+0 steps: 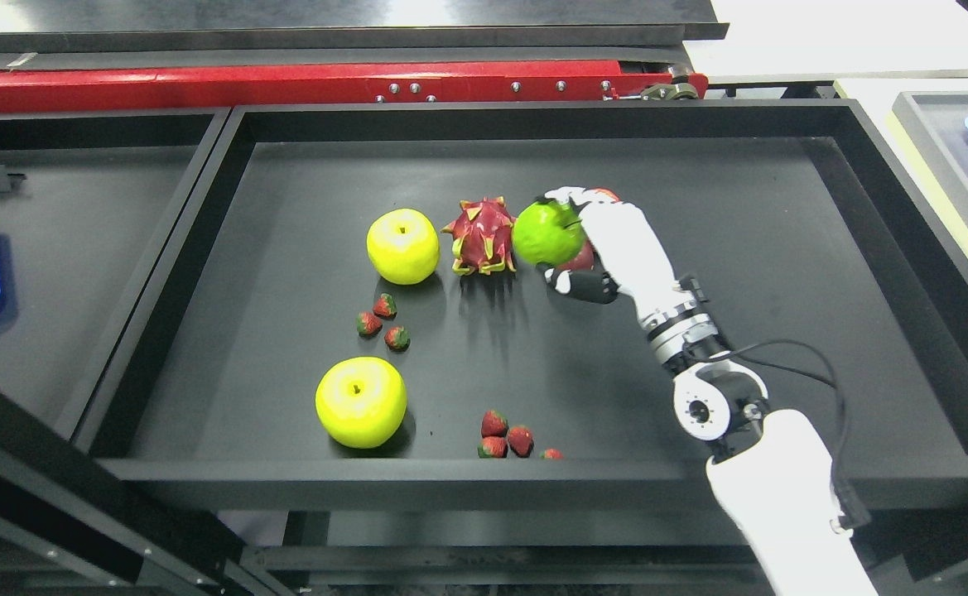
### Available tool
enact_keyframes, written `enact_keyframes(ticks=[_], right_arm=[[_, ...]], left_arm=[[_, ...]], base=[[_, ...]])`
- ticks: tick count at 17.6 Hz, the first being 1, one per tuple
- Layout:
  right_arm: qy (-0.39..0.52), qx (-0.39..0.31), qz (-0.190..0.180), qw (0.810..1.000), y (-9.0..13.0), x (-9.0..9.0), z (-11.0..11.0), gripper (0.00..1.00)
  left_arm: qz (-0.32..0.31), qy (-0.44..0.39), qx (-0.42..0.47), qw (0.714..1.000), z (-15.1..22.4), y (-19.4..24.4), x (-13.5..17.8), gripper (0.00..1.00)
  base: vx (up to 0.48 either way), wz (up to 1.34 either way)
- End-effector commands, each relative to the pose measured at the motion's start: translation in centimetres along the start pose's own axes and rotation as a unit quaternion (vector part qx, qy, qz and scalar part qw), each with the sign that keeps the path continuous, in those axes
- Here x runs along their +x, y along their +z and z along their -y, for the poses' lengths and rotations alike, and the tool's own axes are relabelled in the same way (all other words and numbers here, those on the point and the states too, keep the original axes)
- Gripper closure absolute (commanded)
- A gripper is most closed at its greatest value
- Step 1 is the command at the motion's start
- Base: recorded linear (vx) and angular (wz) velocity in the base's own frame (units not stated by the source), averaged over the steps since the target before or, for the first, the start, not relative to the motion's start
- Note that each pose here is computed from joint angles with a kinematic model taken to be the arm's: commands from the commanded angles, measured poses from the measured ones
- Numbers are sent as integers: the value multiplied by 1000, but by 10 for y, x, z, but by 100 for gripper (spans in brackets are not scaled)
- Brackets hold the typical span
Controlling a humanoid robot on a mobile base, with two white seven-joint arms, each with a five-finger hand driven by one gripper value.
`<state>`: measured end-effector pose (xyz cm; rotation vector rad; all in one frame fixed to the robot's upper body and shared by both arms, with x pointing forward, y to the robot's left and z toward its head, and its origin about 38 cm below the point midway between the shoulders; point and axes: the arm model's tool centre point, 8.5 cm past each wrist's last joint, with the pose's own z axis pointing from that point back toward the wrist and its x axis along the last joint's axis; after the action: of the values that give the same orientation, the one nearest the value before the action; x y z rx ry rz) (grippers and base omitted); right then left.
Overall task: Place green apple on left shelf middle layer
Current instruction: 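Lower the green apple onto the shelf beside the dragon fruit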
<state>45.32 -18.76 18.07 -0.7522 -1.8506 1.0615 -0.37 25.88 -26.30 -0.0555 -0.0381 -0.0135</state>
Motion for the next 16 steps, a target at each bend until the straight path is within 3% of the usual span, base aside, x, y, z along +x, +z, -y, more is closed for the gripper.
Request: enact_keyframes(ticks=[1, 10, 11, 12, 13, 14, 16], right_arm=[[2, 118, 86, 989, 7, 54, -76, 97], [2, 149, 78, 986, 12, 47, -82, 94], [-3, 159, 70, 985, 14, 45, -85, 83], [-11, 169, 47, 984, 14, 38, -84, 56], [-29, 161, 19, 986, 12, 26, -76, 7], [-58, 147, 1, 987, 12, 15, -67, 0], [-127, 120, -14, 985, 8, 7, -54, 0]], left_arm=[[-1, -1, 9, 1000, -11, 2, 0, 0], [-1, -1, 9, 1000, -11, 2, 0, 0], [-1, -1, 9, 1000, -11, 2, 0, 0], [0, -1, 9, 1000, -11, 2, 0, 0], [-1, -1, 10, 1000, -11, 2, 0, 0], [0, -1, 10, 1000, -11, 2, 0, 0], [-1, -1, 9, 1000, -11, 2, 0, 0]], base=[[150, -53], [113, -35], [61, -32], [53, -53], [53, -53], [28, -14], [23, -8]])
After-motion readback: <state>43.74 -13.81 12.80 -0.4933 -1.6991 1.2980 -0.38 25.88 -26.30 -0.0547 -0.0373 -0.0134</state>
